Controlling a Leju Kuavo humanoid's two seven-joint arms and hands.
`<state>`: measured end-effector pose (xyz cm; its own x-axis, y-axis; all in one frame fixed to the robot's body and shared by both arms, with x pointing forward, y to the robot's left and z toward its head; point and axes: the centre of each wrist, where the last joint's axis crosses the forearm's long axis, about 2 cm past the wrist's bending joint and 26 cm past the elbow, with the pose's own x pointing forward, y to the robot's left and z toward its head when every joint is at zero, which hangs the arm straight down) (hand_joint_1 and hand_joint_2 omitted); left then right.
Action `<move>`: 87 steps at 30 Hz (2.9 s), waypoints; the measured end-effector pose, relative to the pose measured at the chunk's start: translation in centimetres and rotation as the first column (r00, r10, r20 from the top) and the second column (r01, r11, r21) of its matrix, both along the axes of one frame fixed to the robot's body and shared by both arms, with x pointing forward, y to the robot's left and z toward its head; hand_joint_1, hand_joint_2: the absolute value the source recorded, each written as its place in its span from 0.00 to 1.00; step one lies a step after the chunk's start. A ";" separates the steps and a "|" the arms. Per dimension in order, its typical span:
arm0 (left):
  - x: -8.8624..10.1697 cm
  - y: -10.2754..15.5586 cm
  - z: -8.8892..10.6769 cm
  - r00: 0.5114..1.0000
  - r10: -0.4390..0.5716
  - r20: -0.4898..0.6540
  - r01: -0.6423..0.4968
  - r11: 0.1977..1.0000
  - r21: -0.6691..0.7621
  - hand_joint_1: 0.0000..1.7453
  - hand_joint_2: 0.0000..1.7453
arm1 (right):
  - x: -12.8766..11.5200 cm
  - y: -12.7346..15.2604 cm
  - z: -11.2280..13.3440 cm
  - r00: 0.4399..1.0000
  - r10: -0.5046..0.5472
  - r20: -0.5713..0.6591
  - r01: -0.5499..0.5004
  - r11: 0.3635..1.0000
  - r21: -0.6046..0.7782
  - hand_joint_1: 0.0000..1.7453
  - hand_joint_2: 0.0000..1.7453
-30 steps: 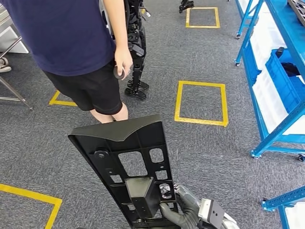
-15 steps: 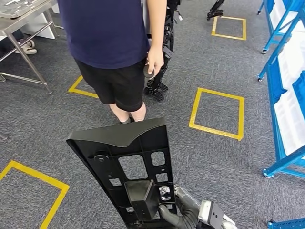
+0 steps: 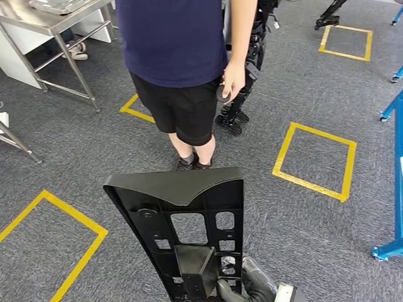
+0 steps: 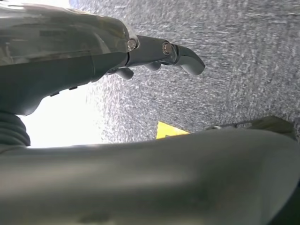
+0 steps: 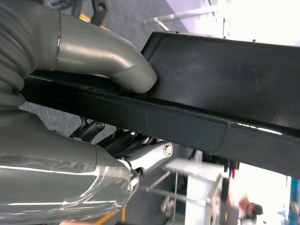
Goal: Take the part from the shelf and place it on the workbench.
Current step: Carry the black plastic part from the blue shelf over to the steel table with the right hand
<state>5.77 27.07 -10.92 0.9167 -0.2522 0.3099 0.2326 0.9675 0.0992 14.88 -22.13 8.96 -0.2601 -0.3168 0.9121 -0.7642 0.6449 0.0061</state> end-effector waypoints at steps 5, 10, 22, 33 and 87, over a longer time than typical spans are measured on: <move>-0.2 -0.2 0.0 1.000 -0.009 -0.004 0.009 1.000 -0.002 0.00 1.00 | -0.8 -0.1 0.0 1.000 -0.010 -0.002 0.010 1.000 -0.003 1.00 1.00; -0.1 -0.5 0.0 1.000 -0.016 -0.003 0.016 1.000 -0.007 0.00 1.00 | -1.0 -0.2 0.1 1.000 -0.019 0.005 0.019 1.000 -0.002 1.00 1.00; 0.7 -0.4 0.1 1.000 0.011 0.009 -0.010 1.000 -0.021 0.00 1.00 | 1.8 0.0 0.2 0.998 0.060 -0.005 -0.060 0.998 -0.020 1.00 1.00; 0.0 -0.2 0.0 1.000 0.019 -0.001 -0.019 1.000 -0.021 0.00 1.00 | 2.0 0.6 0.1 0.998 0.067 -0.014 -0.067 0.998 -0.010 1.00 1.00; -0.5 -0.2 -0.1 0.995 0.100 -0.004 -0.100 0.992 -0.073 0.00 1.00 | -1.0 -0.2 -3.3 0.969 -0.190 -0.158 0.153 0.963 -0.224 1.00 1.00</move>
